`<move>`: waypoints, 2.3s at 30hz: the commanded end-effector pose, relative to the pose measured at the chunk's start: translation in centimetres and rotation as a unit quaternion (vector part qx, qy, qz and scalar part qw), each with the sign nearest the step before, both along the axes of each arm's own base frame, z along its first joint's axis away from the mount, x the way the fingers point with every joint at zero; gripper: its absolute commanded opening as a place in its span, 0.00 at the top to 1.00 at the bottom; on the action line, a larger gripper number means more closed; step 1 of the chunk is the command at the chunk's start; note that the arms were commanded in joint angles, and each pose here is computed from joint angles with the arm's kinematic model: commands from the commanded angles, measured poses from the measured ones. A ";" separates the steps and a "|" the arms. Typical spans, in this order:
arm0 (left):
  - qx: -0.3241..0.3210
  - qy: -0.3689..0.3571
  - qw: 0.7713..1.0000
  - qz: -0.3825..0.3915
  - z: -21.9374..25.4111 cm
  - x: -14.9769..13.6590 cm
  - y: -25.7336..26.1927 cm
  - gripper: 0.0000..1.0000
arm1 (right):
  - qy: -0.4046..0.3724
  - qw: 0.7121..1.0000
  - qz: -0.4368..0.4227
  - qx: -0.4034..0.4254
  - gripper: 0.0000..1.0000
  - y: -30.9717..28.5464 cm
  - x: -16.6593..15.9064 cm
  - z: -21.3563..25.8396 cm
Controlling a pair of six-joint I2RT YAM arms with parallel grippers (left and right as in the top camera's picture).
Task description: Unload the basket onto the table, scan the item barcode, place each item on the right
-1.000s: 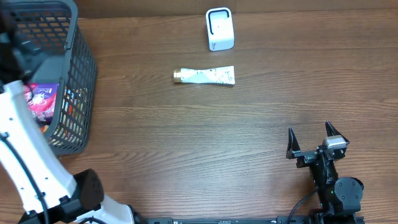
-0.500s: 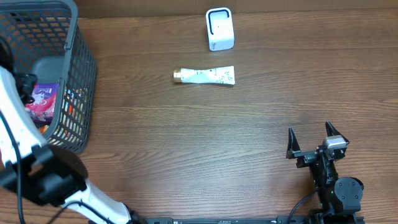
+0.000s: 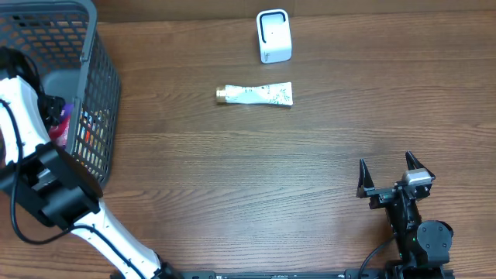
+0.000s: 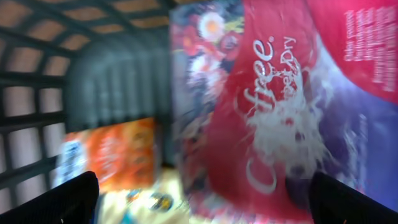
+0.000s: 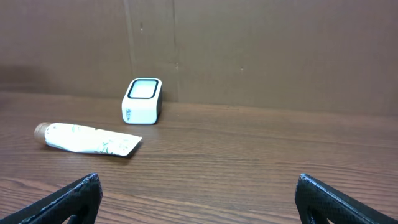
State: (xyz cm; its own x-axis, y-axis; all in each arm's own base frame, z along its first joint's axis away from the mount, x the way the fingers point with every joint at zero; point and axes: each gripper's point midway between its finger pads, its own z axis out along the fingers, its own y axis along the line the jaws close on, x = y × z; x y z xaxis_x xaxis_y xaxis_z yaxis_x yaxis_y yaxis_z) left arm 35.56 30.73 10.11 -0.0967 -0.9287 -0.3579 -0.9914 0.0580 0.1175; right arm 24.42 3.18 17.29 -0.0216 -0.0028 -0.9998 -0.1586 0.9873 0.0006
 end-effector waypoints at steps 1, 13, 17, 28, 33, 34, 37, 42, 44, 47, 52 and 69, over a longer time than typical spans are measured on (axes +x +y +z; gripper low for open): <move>-0.031 0.010 0.999 -0.010 -3.3 0.7 -0.4 0.00 | -0.003 1.000 0.005 -0.002 0.00 0.2 0.0 -0.1; -0.082 -0.006 0.996 -0.015 -6.9 2.2 -1.5 0.40 | -0.003 1.000 0.005 -0.002 0.00 0.2 0.0 -0.1; -0.088 0.003 0.996 -0.014 -6.9 1.7 -1.8 0.62 | -0.003 1.000 0.005 -0.002 0.00 0.2 0.0 -0.1; -0.101 0.025 0.994 -0.031 -4.9 0.9 -2.4 0.96 | -0.003 1.000 0.005 -0.002 0.00 0.2 0.0 -0.1; -0.069 -0.014 0.996 -0.053 1.9 1.8 -1.6 0.96 | -0.003 1.000 0.005 -0.002 0.00 0.2 0.0 -0.1; -0.059 -0.026 0.996 -0.059 3.8 2.0 -1.5 0.96 | -0.003 1.000 0.005 -0.002 0.00 0.2 0.0 -0.1; -0.007 -0.085 0.992 -0.088 11.4 2.3 -1.2 0.96 | -0.003 1.000 0.005 -0.002 0.00 0.2 0.0 -0.1; 0.070 -0.154 0.978 -0.125 20.1 1.5 -1.7 0.82 | -0.003 1.000 0.005 -0.002 0.00 0.2 0.0 -0.1; 0.089 -0.150 0.977 -0.120 21.4 0.5 -1.6 0.42 | -0.003 1.000 0.005 -0.002 0.00 0.2 0.0 -0.1; 0.082 -0.130 0.981 -0.117 20.6 0.0 -1.6 0.00 | -0.003 1.000 0.005 -0.002 0.00 0.2 0.0 -0.1; 0.037 -0.068 0.990 -0.114 15.0 0.6 -1.0 0.00 | -0.003 1.000 0.005 -0.002 0.00 0.2 0.0 -0.1; -0.092 0.041 0.992 -0.072 -0.7 2.3 -1.2 0.00 | -0.003 1.000 0.005 -0.002 0.00 0.2 0.0 -0.1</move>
State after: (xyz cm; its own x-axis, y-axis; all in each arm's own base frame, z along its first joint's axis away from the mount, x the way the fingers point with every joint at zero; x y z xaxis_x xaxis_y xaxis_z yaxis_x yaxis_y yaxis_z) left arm 37.99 29.65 11.60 -0.2653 -0.9421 -0.2053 -0.9604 0.2394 0.1424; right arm 24.42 3.18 17.29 -0.0215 -0.0032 -0.9998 -0.1586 0.9873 0.0002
